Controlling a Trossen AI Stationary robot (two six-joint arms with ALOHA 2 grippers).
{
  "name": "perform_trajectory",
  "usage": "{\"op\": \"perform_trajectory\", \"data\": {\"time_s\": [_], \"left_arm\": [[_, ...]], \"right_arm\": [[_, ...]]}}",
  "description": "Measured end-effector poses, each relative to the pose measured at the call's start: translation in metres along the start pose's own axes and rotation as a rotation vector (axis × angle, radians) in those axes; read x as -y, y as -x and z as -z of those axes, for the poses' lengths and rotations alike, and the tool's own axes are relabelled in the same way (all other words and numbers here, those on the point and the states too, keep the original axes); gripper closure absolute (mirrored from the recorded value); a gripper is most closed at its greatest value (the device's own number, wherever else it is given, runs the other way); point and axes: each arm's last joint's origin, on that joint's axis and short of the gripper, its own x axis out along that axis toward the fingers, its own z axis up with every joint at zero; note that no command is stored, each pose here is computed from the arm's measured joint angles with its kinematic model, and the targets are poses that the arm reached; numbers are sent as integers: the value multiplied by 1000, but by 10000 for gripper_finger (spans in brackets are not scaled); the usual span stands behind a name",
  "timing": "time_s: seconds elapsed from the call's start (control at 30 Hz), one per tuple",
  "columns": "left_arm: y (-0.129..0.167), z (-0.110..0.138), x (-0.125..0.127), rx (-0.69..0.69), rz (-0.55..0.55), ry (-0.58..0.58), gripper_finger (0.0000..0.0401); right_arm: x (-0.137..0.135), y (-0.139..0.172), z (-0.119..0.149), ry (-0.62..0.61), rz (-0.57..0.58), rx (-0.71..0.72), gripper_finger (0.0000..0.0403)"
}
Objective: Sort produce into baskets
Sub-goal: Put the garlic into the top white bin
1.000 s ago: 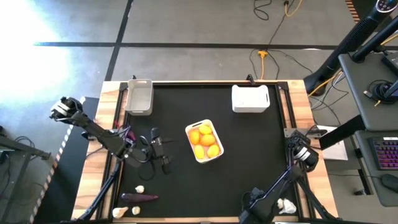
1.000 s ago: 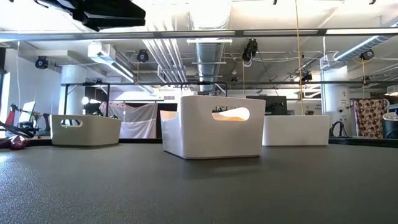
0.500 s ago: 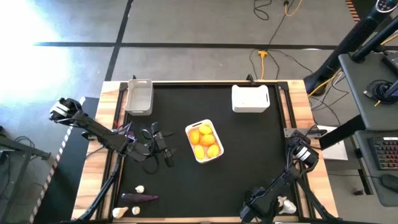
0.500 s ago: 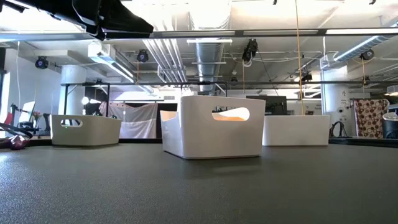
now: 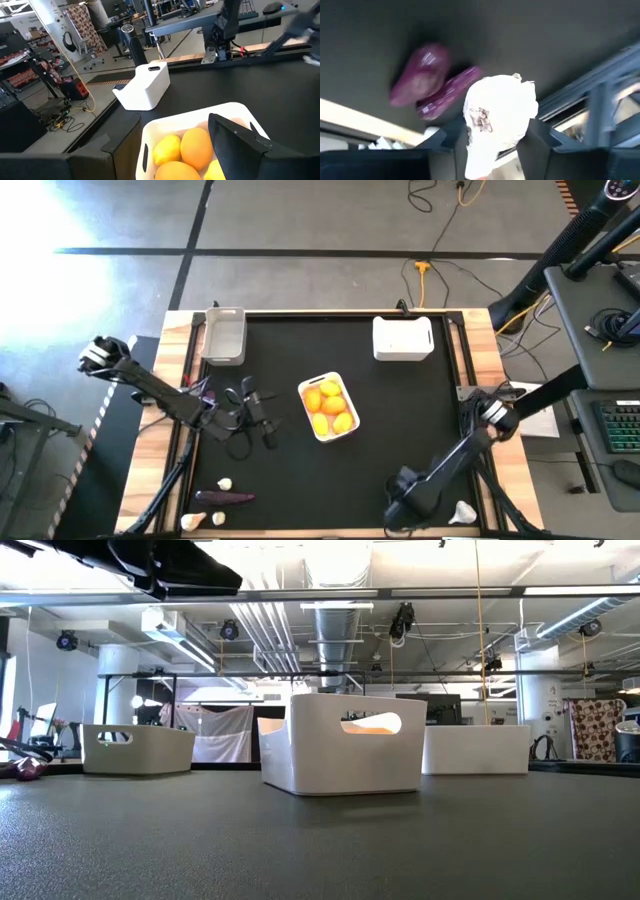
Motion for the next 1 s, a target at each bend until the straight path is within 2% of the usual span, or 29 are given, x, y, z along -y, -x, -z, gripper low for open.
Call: {"op": "perform_trajectory", "data": {"time_s": [0.17, 0.3, 0.47, 0.6, 0.77, 0.87, 1.0], "left_arm": [[7, 2, 1, -22, 27, -24, 191], [12, 5, 2, -46, 46, -54, 191], [18, 7, -1, -77, 52, -100, 191], [26, 9, -6, -106, 36, -113, 191], [37, 12, -13, -145, 49, -106, 191], [44, 14, -18, -170, 58, -86, 191], [52, 19, -24, -210, 62, -59, 191]], "right_arm": [[46, 48, -9, -97, 8, 203, 294], [88, 85, -28, -174, -48, 471, 290], [145, 123, -60, -281, -62, 773, 292], [198, 138, -99, -402, -86, 816, 291], [272, 139, -151, -569, -99, 792, 289], [315, 130, -182, -652, -150, 781, 288], [363, 100, -216, -752, -287, 735, 287]]}}
